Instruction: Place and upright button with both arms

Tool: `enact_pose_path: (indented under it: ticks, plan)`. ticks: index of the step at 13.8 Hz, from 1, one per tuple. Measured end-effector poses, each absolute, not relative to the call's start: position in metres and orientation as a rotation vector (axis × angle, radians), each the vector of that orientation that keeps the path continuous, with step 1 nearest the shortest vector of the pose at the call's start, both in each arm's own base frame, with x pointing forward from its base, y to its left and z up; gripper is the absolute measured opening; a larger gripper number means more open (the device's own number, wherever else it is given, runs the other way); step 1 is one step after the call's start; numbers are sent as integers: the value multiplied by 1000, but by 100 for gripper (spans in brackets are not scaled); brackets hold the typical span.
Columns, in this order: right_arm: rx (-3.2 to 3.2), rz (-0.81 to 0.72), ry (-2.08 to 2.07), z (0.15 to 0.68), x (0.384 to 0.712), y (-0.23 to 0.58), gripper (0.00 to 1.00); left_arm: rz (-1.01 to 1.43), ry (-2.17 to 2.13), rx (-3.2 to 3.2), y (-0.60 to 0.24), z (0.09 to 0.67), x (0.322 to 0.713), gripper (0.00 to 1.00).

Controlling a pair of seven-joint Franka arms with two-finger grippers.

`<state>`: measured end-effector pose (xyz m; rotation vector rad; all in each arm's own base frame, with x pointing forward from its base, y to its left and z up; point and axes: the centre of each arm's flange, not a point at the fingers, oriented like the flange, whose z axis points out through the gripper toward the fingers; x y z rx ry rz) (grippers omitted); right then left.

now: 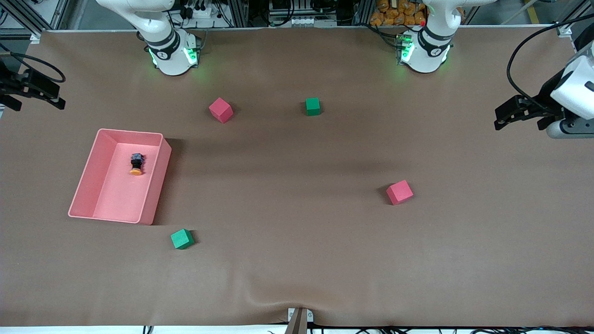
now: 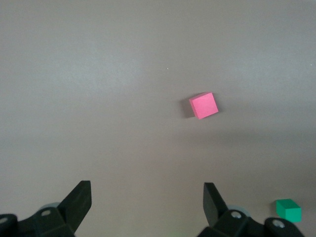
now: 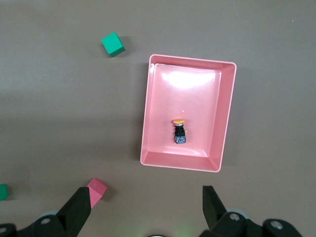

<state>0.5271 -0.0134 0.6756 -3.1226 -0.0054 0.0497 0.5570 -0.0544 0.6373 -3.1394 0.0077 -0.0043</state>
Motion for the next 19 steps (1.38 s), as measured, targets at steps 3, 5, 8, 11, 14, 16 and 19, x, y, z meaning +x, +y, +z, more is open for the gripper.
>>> enact_pose_path:
  ticks: [3, 5, 8, 11, 14, 16, 19]
  plan:
    - [-3121, 80, 8, 671, 530, -16, 100, -14, 1, -3139, -52, 651, 552, 100]
    - [-3119, 98, 13, 664, 535, -17, 100, -15, -6, -3139, -49, 653, 552, 100]
    - [-3119, 98, 26, 664, 536, -21, 100, -4, -21, -3138, -44, 652, 551, 100]
    - [-3120, 74, 4, 666, 538, -13, 100, -4, -30, -3138, -40, 653, 552, 100]
    - [-3121, 39, 6, 668, 541, -14, 100, -4, -30, -3138, -40, 653, 552, 100]
    - [-3121, 32, 4, 669, 541, -13, 100, -5, -27, -3138, -40, 653, 552, 100]
    - [-3121, 28, 3, 671, 541, -13, 100, -7, -25, -3138, -40, 654, 552, 100]
